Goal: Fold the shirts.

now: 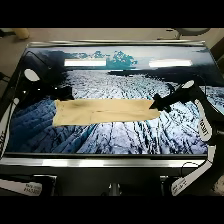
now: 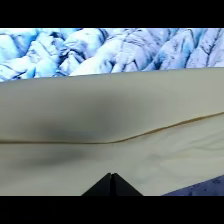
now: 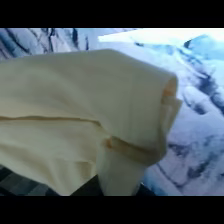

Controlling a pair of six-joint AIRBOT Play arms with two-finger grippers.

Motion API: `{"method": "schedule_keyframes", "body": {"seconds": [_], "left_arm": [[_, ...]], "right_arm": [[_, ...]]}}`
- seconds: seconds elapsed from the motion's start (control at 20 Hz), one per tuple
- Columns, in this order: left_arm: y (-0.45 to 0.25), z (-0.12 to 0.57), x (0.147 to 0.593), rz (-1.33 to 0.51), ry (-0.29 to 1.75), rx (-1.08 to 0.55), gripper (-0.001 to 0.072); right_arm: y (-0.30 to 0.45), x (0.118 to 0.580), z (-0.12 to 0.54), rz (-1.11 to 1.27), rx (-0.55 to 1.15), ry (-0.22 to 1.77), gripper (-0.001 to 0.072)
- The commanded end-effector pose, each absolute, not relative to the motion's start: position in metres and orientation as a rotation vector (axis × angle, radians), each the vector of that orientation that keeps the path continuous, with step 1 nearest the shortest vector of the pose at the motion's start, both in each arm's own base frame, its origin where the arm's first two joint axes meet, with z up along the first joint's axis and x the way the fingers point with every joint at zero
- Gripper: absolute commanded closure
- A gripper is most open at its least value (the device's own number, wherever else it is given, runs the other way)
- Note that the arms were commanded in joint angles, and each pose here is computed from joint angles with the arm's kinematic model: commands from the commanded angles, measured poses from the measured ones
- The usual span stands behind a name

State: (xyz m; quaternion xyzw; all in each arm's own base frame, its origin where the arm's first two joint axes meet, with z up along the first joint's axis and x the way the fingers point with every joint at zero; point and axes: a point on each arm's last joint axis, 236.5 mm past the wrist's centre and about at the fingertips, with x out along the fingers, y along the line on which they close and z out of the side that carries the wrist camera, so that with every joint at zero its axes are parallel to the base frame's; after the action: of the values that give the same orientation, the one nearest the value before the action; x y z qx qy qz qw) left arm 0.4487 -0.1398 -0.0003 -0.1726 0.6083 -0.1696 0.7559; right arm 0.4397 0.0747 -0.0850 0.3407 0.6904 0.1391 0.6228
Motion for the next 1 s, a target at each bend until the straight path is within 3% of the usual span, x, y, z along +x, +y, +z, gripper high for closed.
{"method": "schedule_keyframes", "body": {"seconds": [0.0, 0.15, 0.35, 0.45, 0.55, 0.75, 0.95], "left_arm": [[-0.208, -0.001, 0.454, -0.446, 1.271, -0.409, 0.0678], [-0.295, -0.038, 0.431, -0.547, 1.353, -0.479, 0.0678], [-0.394, -0.076, 0.394, -0.63, 1.405, -0.6, 0.0678], [-0.44, -0.073, 0.38, -0.671, 1.398, -0.733, 0.0679], [-0.46, -0.066, 0.377, -0.712, 1.354, -0.76, 0.0679], [-0.391, -0.013, 0.431, -0.681, 1.178, -0.619, 0.068], [-0.224, 0.096, 0.488, -0.474, 0.932, -0.482, 0.068]], "right_arm": [[0.101, 0.443, -0.022, 0.49, 0.843, 1.491, 0.0692], [0.104, 0.431, 0.063, 0.532, 0.77, 1.356, 0.0692], [0.113, 0.371, 0.159, 0.576, 0.675, 1.275, 0.0691], [0.114, 0.353, 0.188, 0.555, 0.65, 1.215, 0.0691], [0.113, 0.351, 0.201, 0.54, 0.644, 1.166, 0.069], [0.134, 0.372, 0.192, 0.56, 0.671, 1.156, 0.0691], [0.239, 0.415, 0.169, 0.71, 0.769, 1.122, 0.0691]]}}
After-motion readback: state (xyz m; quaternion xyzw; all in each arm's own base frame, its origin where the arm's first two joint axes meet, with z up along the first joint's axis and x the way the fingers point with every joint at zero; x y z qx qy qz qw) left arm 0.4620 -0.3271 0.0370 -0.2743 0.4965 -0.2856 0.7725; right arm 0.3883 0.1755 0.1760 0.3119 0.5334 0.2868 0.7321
